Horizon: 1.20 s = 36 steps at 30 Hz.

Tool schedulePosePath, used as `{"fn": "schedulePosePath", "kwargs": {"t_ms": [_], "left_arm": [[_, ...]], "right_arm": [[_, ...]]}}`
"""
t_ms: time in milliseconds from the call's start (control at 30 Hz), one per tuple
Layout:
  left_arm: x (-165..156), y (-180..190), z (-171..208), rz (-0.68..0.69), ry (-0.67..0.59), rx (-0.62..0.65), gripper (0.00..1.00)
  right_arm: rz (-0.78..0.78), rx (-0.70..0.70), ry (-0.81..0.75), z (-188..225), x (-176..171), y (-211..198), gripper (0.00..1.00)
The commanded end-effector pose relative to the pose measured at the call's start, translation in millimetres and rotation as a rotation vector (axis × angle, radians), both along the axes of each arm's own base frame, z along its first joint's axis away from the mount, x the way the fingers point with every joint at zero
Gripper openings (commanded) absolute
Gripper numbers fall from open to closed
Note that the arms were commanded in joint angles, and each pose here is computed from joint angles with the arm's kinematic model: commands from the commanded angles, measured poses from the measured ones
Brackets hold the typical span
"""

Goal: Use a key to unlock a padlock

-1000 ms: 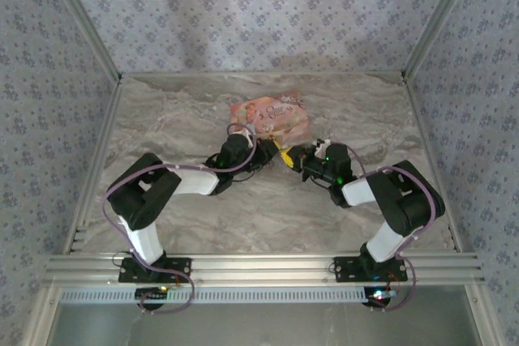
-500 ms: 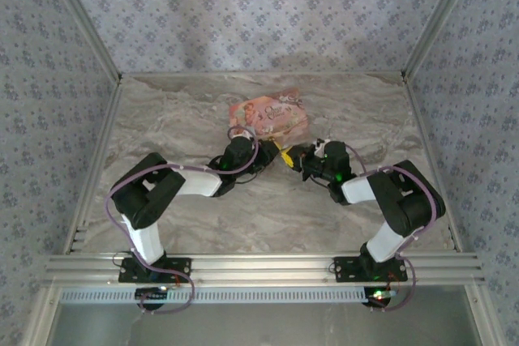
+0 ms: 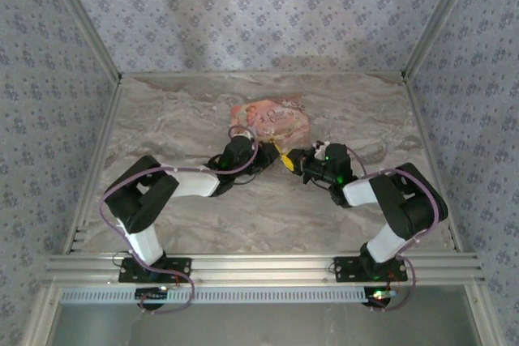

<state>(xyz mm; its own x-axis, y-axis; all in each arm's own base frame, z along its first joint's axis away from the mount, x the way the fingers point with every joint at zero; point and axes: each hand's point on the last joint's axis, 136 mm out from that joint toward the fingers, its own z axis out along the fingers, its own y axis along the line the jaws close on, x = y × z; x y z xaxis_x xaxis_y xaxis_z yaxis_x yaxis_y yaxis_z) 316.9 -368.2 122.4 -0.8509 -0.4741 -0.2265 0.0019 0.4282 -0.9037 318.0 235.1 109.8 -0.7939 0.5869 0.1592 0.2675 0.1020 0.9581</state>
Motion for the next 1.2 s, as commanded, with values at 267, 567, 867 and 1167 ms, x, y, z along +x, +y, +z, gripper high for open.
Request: {"fn": "schedulePosePath", "kwargs": {"t_ms": [267, 567, 867, 1167], "left_arm": [[-38, -24, 42, -0.238, -0.045, -0.027, 0.00], [-36, -20, 34, -0.204, -0.027, 0.025, 0.00], [-40, -25, 32, -0.204, -0.015, 0.031, 0.00], [-40, -27, 37, -0.214, -0.007, 0.027, 0.00]], "right_arm": [[0.066, -0.189, -0.048, -8, -43, -41, 0.38], [0.157, -0.622, -0.176, 2, -88, -86, 0.42], [0.279, -0.856, -0.410, 17, -91, -75, 0.41], [0.384, -0.984, -0.572, 30, -83, -39, 0.51]]}}
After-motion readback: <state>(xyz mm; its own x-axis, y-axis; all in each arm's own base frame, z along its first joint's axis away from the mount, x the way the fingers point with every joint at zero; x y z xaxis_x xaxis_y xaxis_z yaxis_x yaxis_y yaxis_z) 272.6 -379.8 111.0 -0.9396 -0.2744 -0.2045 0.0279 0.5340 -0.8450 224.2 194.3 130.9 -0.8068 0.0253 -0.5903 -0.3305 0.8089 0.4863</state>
